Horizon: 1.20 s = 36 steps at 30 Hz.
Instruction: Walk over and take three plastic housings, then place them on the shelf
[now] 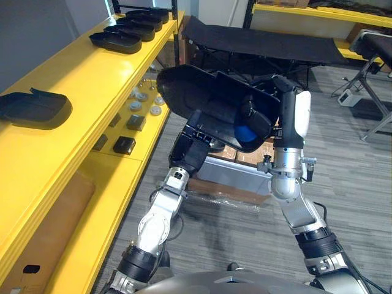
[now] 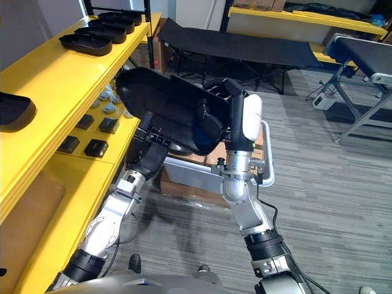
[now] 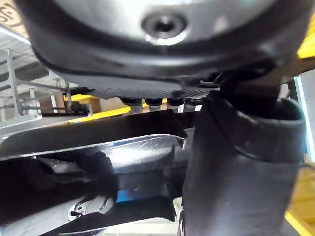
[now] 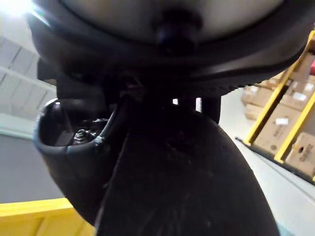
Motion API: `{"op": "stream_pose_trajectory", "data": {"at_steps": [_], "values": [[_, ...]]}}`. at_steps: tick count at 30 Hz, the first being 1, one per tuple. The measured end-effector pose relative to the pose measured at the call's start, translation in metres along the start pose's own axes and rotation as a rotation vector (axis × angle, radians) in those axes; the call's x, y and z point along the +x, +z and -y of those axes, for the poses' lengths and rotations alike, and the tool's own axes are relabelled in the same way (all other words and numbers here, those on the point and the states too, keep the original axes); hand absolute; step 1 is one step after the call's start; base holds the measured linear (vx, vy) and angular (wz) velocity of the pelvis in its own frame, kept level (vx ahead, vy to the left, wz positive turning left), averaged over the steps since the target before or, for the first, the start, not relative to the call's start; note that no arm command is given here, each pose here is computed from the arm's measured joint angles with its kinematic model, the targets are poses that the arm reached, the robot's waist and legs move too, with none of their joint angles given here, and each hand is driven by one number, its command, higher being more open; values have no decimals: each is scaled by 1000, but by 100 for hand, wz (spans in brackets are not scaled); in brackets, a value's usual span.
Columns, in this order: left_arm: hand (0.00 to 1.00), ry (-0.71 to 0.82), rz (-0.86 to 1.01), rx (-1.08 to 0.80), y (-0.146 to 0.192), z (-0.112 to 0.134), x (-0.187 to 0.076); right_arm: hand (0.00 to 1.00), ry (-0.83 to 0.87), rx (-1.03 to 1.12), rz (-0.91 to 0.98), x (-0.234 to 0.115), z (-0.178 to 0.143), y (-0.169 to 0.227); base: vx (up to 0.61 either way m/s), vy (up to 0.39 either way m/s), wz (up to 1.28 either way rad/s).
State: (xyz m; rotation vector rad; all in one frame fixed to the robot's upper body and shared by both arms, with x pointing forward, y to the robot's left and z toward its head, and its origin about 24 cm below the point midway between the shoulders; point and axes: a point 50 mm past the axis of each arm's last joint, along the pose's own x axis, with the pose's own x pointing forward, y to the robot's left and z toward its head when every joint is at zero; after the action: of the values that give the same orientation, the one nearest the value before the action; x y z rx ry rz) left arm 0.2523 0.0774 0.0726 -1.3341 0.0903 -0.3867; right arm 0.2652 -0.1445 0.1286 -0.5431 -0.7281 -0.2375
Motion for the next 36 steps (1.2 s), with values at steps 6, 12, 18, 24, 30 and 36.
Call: {"op": "stream_pose_trajectory", "data": {"at_steps": [6, 12, 18, 24, 30, 36], "values": [[100, 30, -5, -1, -1, -3, 0, 0, 48, 82, -22, -12, -21, 7, -42, -3, 0], [0, 81, -22, 0, -5, -11, -1, 0, 79, 99, -57, -22, -35, 4, -31, -2, 0], [0, 85, -35, -9, -10, -11, -1, 0, 64, 119, -59, -24, -38, 7, 0, 0, 0], [0, 119, 13, -34, -7, -13, -1, 0, 84, 173, -25, -29, -46, 17, 0, 0, 0], [0, 151, 49, -17, -6, -21, -2, 0, 95, 208, -41, -35, -53, 22, 0, 0, 0], [0, 151, 87, -15, -6, -20, -3, 100, 75, 228, -61, -40, -56, 24, 0, 0, 0]]}}
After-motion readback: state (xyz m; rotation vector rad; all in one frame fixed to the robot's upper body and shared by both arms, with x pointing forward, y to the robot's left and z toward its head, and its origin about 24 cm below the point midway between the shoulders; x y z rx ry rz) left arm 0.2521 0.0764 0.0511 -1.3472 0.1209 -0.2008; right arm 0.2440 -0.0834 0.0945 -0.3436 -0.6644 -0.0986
